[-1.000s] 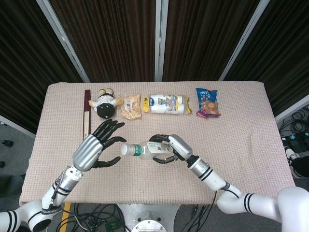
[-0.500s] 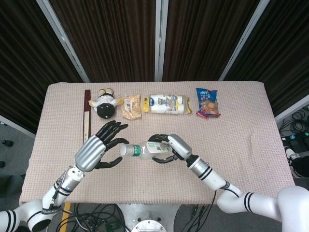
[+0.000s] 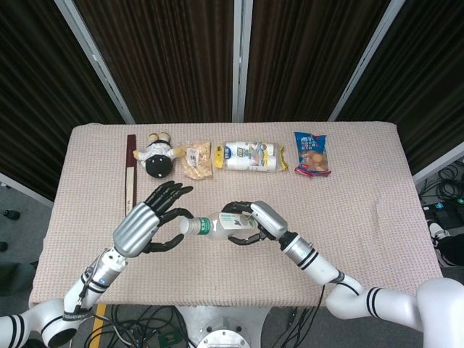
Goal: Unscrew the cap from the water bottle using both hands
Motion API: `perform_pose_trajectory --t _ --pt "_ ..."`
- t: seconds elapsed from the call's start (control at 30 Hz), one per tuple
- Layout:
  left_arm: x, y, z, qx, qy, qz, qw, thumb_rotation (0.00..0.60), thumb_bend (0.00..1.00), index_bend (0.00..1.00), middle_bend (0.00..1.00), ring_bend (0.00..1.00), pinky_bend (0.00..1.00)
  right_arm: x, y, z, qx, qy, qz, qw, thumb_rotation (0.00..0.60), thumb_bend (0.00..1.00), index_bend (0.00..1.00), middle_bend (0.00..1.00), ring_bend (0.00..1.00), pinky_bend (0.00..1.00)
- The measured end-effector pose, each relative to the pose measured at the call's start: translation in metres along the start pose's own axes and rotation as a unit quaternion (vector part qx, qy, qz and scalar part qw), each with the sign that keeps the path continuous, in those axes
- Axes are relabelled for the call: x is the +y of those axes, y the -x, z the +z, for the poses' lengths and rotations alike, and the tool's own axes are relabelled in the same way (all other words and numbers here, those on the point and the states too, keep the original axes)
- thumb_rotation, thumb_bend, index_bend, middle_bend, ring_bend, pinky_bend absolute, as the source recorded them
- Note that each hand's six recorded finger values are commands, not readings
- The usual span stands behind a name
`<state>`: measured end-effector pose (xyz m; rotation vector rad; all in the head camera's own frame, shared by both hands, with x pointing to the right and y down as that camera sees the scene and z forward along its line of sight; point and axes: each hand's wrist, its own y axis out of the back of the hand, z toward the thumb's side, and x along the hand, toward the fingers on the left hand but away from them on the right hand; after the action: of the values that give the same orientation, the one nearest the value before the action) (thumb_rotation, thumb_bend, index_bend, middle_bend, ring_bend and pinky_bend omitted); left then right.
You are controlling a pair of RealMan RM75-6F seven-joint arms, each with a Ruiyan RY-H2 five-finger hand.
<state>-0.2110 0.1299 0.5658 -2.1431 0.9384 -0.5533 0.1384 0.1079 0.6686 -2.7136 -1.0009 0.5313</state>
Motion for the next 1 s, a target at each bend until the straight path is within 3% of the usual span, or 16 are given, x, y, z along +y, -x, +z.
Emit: perform_pose_trajectory --t 0.73,1.0 --pt "0.005 0.002 -0.004 0.005 0.004 0.013 0.9999 0.6 0.35 0.44 0.06 0.02 0.0 0.0 -0.004 -0.001 0.001 -0.008 -0.004 1.0 0.6 0.57 0.62 0.55 0.38 0.43" --pt "0.016 0.02 -0.033 0.048 -0.04 0.018 0.9979 0.6 0.35 0.44 0.06 0.02 0.0 0.026 -0.021 -0.012 -0.021 -0.068 -0.007 0.9974 0.6 0.57 0.62 0.55 0.38 0.43"
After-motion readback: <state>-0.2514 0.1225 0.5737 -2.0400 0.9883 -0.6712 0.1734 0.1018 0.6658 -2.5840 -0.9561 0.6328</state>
